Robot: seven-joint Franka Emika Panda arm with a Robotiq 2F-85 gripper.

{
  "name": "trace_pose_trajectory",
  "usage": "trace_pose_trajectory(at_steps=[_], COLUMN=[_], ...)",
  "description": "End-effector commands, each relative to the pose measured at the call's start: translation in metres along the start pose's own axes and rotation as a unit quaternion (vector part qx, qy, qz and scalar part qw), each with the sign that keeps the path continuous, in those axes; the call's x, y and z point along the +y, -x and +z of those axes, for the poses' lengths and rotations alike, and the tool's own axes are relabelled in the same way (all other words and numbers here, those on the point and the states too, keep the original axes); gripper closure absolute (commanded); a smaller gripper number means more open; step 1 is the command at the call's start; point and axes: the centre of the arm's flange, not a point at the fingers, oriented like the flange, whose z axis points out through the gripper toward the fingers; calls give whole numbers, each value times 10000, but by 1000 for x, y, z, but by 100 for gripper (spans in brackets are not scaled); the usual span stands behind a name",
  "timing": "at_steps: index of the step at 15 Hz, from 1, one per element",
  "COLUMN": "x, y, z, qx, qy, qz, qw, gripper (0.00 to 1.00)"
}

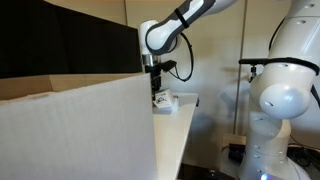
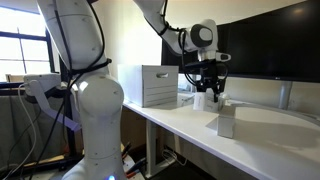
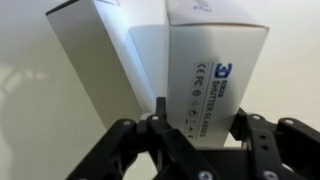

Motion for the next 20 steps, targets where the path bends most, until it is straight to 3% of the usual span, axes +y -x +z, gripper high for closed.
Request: trace_pose_trajectory(at_steps=[1,13,20], x=[17,44,42], y=[-14,-23,-25], z=[7,11,9], qx=[-77,-163,-164], qy=[124,14,-28], qz=[94,340,372], qw=[9998,9993,9992], gripper=[68,68,68])
